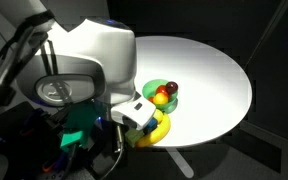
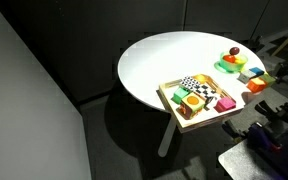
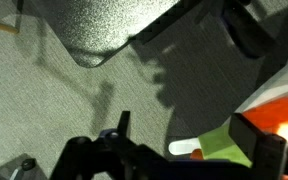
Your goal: Slide the orange block a little to the right, slide the gray block a little to the right, slide the lime green block a little forward, flip the orange block to the left on the table, pick up the orange block and put it in the tray
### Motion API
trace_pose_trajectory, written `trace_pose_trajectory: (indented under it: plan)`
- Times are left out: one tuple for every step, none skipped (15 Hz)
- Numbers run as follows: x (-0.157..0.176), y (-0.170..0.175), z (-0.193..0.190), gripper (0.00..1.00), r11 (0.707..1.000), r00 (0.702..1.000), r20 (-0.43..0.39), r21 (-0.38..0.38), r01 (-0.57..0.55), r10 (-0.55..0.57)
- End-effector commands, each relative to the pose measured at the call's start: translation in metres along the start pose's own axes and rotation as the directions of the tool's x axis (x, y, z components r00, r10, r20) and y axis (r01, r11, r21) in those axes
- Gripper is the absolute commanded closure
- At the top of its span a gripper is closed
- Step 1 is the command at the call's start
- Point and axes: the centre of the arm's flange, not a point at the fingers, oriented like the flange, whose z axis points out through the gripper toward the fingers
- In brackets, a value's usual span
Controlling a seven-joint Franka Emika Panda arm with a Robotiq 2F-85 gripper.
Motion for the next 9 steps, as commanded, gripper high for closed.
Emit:
trace_pose_trajectory:
  plan:
    - [0.007,-0.002,0.002,0.0,1.0,1.0,-0.018,0.001,0.01,-0.01]
    - [0.008,-0.002,0.002,0.0,1.0,1.0,-0.021,0.0,0.015,-0.015]
    - [0.009,-0.003,0.002,0.0,1.0,0.999,-0.024,0.001,0.022,-0.022]
    - [0.012,-0.004,0.002,0.0,1.0,0.999,-0.026,0.001,0.026,-0.026]
    - [0.014,-0.004,0.003,0.0,1.0,0.999,-0.032,0.0,0.031,-0.031]
    - [0.016,-0.005,0.004,0.0,0.999,0.999,-0.034,-0.002,0.033,-0.033]
    - [0.018,-0.005,0.004,0.0,0.999,0.999,-0.035,-0.003,0.033,-0.033]
    - [0.019,-0.006,0.005,0.0,0.999,0.999,-0.036,-0.005,0.033,-0.034]
    - [0.021,-0.006,0.006,0.0,0.999,0.999,-0.036,-0.007,0.033,-0.033]
